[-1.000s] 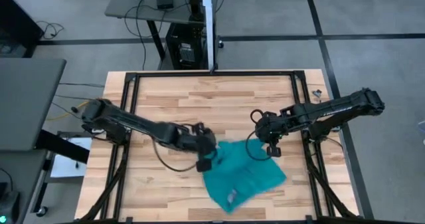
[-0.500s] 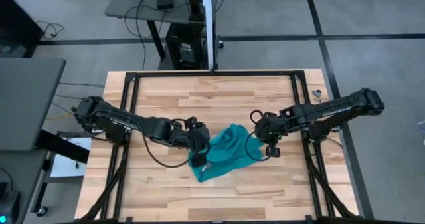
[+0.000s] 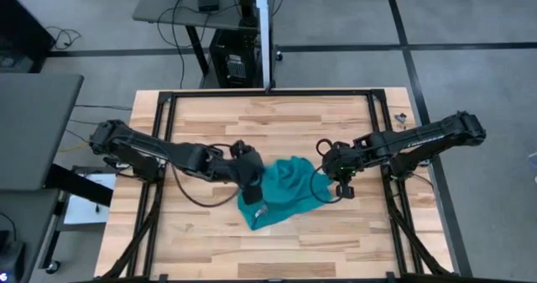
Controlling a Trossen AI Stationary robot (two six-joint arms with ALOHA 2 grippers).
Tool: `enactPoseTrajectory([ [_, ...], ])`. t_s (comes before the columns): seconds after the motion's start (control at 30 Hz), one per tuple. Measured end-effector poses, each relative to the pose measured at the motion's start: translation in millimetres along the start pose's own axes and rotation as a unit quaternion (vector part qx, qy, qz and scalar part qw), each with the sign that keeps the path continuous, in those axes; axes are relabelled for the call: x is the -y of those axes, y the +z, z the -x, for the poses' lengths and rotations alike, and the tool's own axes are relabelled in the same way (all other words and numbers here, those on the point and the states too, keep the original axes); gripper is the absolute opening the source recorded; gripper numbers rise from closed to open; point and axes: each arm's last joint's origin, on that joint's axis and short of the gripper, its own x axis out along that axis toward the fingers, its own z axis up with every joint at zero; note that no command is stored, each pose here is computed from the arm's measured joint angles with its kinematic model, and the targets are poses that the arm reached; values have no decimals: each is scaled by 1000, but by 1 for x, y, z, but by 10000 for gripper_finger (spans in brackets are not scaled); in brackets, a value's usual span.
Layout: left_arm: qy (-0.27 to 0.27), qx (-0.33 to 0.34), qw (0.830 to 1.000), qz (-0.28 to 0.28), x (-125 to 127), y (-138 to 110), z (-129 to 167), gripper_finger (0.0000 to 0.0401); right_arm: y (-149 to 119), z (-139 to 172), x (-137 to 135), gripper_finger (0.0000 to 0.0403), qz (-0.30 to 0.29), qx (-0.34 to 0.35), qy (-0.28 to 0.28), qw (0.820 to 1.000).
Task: Roll towel
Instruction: Fold the blue towel in half
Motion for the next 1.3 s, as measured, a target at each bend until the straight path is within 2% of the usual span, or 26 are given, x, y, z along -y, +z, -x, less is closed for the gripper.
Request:
enactPoseTrajectory([
  [0.13,53,46,997,32,-20,8,39,1,-4,3,2,0,-15,-11,-13,1000],
  [0.23,130,72,987,57,-42,6,69,0,-7,9,11,0,-60,1,-70,996],
  [0.4,257,96,956,99,-89,-4,110,0,-1,23,41,0,-164,86,-172,967],
  [0.5,311,79,940,113,-113,-15,116,0,8,24,65,0,-198,115,-198,953],
  [0.6,356,52,925,121,-131,-30,115,0,15,17,91,0,-219,107,-225,943],
  [0.73,402,19,908,118,-148,-50,106,0,21,1,126,4,-259,86,-253,928],
  [0.83,425,-7,898,115,-157,-65,96,1,25,-10,150,25,-292,85,-266,915],
  [0.97,410,-70,904,102,-163,-72,88,29,20,-14,181,83,-342,77,-238,906],
  [1.1,354,-107,924,99,-162,-66,92,79,17,8,205,155,-392,85,-195,895],
  [1.2,272,-89,949,132,-154,-56,93,111,21,22,204,202,-415,129,-74,898],
  [1.27,195,-89,969,124,-145,-53,89,124,33,21,189,225,-381,167,15,909],
  [1.3,162,-91,976,118,-140,-54,85,127,41,18,179,232,-362,181,41,914],
])
